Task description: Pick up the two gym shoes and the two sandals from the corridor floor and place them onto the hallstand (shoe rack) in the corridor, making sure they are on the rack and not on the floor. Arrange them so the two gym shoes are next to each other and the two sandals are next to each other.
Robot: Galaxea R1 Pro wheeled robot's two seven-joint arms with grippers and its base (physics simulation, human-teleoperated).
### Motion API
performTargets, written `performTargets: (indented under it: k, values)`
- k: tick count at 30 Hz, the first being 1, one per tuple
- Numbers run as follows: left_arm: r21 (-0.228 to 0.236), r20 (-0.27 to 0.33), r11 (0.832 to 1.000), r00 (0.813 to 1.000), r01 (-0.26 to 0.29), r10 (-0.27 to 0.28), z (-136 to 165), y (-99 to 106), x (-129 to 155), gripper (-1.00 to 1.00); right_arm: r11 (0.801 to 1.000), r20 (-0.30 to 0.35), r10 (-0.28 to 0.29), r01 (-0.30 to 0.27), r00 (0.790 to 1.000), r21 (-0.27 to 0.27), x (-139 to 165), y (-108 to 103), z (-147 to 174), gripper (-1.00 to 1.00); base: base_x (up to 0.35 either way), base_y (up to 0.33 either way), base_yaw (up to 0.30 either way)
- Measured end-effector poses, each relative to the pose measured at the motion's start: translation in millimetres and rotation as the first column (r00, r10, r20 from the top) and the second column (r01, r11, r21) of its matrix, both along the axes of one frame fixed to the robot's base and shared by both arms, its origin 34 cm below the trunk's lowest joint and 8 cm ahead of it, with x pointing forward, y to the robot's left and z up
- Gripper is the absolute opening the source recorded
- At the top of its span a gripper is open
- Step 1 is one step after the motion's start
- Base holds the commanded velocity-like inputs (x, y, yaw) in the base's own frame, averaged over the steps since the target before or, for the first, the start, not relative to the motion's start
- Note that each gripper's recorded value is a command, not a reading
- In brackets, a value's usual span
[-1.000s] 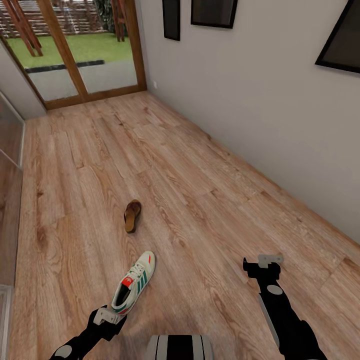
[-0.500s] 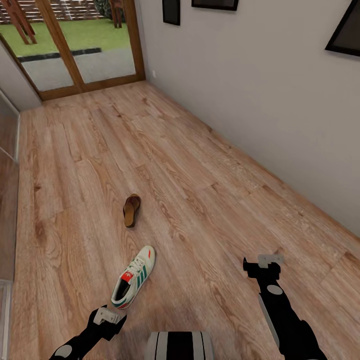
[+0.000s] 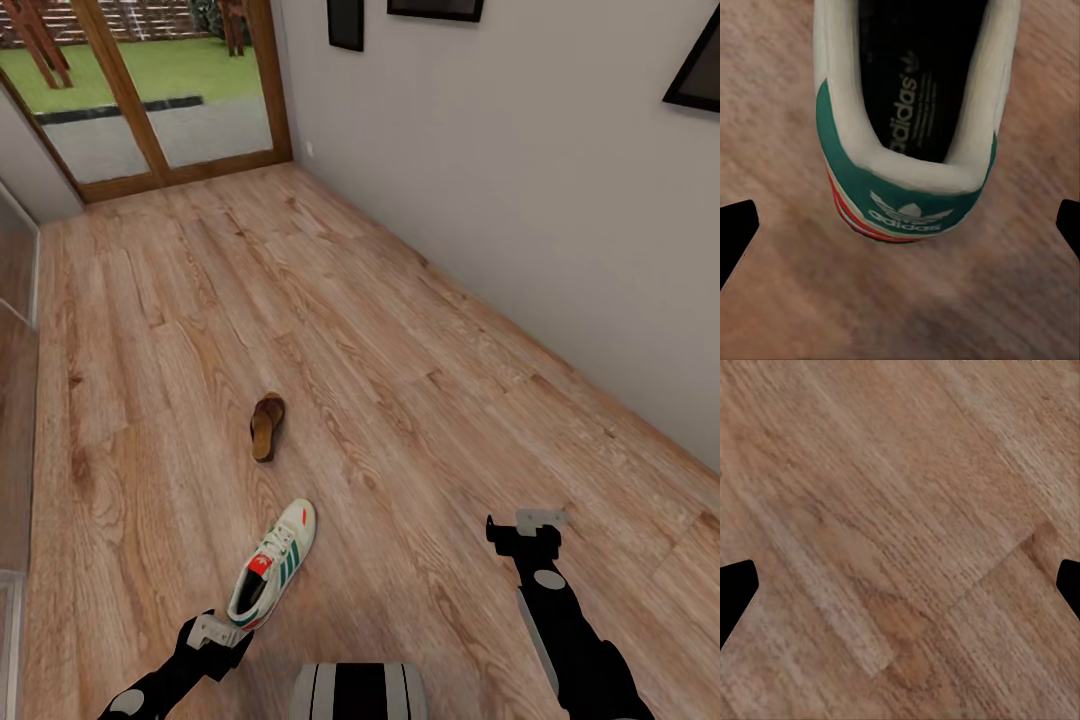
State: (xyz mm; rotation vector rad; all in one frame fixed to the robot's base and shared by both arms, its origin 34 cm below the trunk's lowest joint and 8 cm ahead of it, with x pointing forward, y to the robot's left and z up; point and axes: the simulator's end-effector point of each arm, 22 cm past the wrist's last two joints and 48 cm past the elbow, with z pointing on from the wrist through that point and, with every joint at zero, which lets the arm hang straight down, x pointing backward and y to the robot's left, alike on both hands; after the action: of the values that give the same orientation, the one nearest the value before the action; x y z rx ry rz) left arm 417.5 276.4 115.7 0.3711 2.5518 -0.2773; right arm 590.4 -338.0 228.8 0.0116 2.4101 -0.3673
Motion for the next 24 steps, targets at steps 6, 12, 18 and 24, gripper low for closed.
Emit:
performTargets:
  k: [6, 12, 18, 24]
  values:
    - [-0.001, 0.0, 1.0, 1.0, 0.0, 0.0, -0.1, -0.7, 0.0, 1.0, 1.0, 0.0, 0.0, 0.0, 1.0, 0.0, 0.0, -0.1, 0.0, 1.0, 0.014, 0.012, 0.0]
    - [-0.001, 0.0, 1.0, 1.0, 0.0, 0.0, 0.0, -0.8, 0.0, 1.0, 1.0, 0.0, 0.0, 0.0, 1.0, 0.0, 0.0, 0.0, 0.1, 1.0, 0.05, 0.003, 0.0]
    - [0.0, 0.0, 1.0, 1.0, 0.0, 0.0, 0.0, -0.7, 0.1, 1.0, 1.0, 0.0, -0.001, 0.001, 1.0, 0.0, 0.0, -0.1, 0.1, 1.0, 0.16, 0.001, 0.0]
    - [-0.001, 0.0, 1.0, 1.0, 0.001, -0.001, -0.1, -1.2, -0.1, 1.0, 1.0, 0.0, 0.0, 0.0, 1.0, 0.0, 0.0, 0.0, 0.0, 1.0, 0.048, 0.0, 0.0]
